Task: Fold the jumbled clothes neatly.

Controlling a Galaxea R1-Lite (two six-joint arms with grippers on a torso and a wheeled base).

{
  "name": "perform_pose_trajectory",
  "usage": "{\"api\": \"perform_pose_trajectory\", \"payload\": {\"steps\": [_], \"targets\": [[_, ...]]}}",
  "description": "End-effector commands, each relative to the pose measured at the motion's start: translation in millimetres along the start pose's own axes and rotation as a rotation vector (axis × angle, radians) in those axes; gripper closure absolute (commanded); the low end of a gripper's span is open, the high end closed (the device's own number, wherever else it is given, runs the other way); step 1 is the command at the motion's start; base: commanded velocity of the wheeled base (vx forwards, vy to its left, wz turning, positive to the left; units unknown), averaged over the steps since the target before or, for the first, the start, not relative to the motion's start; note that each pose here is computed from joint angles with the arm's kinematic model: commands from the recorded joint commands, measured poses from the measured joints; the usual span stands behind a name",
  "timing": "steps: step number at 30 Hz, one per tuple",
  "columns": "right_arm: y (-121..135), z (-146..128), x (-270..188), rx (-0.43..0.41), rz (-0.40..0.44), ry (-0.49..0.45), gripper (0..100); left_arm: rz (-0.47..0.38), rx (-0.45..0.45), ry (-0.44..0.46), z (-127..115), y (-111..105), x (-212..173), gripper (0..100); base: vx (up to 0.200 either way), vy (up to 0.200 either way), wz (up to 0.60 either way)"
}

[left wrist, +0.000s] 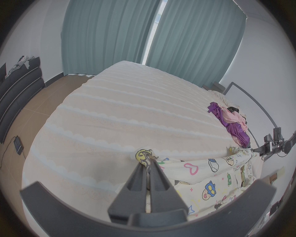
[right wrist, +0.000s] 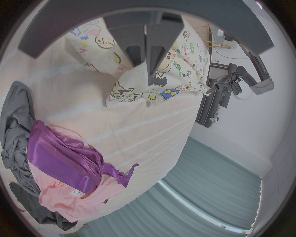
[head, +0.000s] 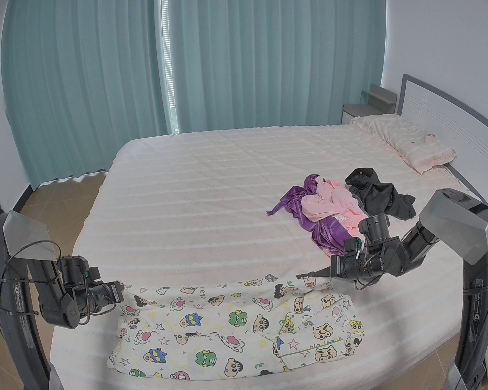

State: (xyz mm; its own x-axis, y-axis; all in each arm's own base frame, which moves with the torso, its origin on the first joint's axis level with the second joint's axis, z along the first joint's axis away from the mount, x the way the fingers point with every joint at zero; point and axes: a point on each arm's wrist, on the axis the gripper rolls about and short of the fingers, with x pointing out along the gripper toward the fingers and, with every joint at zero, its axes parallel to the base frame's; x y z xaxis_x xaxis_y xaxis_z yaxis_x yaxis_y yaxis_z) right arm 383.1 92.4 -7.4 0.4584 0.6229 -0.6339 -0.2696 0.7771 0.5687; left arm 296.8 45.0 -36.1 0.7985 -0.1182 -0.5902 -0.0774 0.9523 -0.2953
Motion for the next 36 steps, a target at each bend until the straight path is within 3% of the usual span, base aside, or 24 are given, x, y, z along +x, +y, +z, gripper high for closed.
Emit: {"api": "perform_pose_trajectory", "payload": {"steps": [1,10,21,34,35,36], "targets": [[-2.3,-17.3,-9.6,-0.036,-0.010,0.028,100,0.006,0.013,0.045,-11.8,0.8,-6.5,100,0.000,0.000,0.00],[-10.1,-47.7,-14.0,-0.148,-0.040,0.121,100,0.015,0.095,0.165,-41.2,4.2,-12.3,100,0.000,0.000,0.00],[-12.9,-69.3,-16.6,-0.266,-0.114,0.189,100,0.012,0.155,0.222,-60.8,7.3,-11.6,100,0.000,0.000,0.00],[-6.5,-82.2,-12.7,-0.311,-0.179,0.234,100,0.011,0.190,0.252,-66.8,7.5,-15.0,100,0.000,0.000,0.00],[-6.0,-83.0,-12.4,-0.313,-0.186,0.237,100,0.013,0.189,0.255,-67.2,7.6,-15.3,0,0.000,0.000,0.00],[-4.7,-83.4,-12.1,-0.316,-0.191,0.237,100,0.013,0.189,0.258,-67.8,7.5,-16.2,0,0.000,0.000,0.00]]}}
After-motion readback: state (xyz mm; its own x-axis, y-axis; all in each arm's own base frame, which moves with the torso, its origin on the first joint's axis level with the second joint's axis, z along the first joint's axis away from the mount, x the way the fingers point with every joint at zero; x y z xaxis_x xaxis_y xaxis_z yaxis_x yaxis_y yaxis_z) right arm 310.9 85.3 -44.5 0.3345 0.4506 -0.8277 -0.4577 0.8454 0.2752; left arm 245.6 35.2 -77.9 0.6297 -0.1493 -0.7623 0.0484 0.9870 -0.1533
